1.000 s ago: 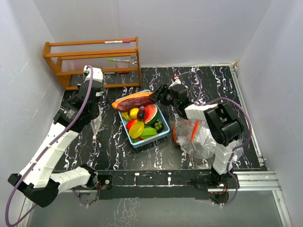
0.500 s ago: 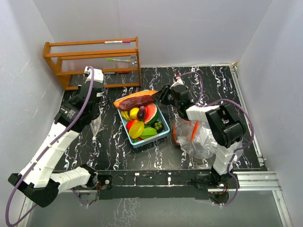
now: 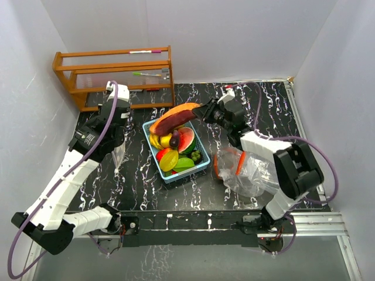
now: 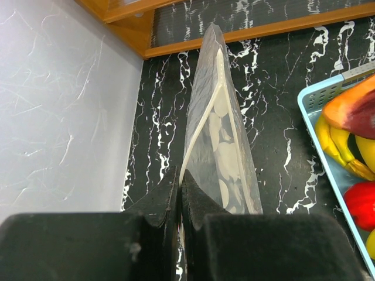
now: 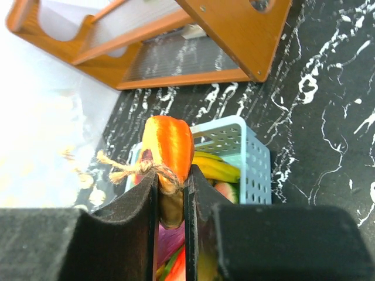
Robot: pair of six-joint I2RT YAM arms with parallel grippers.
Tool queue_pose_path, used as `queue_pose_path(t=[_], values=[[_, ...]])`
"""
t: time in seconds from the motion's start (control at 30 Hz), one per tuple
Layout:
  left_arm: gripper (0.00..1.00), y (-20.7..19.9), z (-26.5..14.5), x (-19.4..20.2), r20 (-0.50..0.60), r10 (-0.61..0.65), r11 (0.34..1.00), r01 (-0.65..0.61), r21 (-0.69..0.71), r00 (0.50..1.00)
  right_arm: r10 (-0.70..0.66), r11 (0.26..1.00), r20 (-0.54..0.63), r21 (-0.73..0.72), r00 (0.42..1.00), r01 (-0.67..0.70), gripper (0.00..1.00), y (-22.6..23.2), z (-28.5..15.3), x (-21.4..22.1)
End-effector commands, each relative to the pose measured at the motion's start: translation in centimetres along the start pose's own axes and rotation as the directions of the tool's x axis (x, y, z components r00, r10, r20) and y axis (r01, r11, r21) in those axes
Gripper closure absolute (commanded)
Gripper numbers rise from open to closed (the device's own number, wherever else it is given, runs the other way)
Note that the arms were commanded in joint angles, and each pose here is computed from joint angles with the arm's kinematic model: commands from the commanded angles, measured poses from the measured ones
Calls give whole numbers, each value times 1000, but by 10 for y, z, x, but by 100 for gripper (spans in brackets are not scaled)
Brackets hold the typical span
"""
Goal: Place the food in the zip-top bag and seal the zipper
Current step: Pick up the fake food from the bin.
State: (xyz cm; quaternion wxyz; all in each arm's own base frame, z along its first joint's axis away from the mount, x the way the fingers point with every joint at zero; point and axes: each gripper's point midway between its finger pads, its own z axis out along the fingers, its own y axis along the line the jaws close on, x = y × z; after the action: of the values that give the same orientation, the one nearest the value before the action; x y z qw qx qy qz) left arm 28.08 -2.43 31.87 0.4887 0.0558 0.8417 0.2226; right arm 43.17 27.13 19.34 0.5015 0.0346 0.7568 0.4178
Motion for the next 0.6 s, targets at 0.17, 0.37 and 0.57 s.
queue_pose_path(t=[0.17, 0.37, 0.57], values=[[100, -16, 7, -21, -12, 11, 999, -11, 53, 1000, -86, 983, 232, -139, 969, 121, 92, 92, -87, -92], [100, -51, 16, -34, -8, -27, 984, 28, 178, 1000, -128, 976, 280, -134, 952, 170, 92, 112, -132, -108], [100, -72, 22, -57, 10, -53, 968, 49, 245, 999, -180, 961, 243, -163, 953, 223, 92, 129, -159, -104]])
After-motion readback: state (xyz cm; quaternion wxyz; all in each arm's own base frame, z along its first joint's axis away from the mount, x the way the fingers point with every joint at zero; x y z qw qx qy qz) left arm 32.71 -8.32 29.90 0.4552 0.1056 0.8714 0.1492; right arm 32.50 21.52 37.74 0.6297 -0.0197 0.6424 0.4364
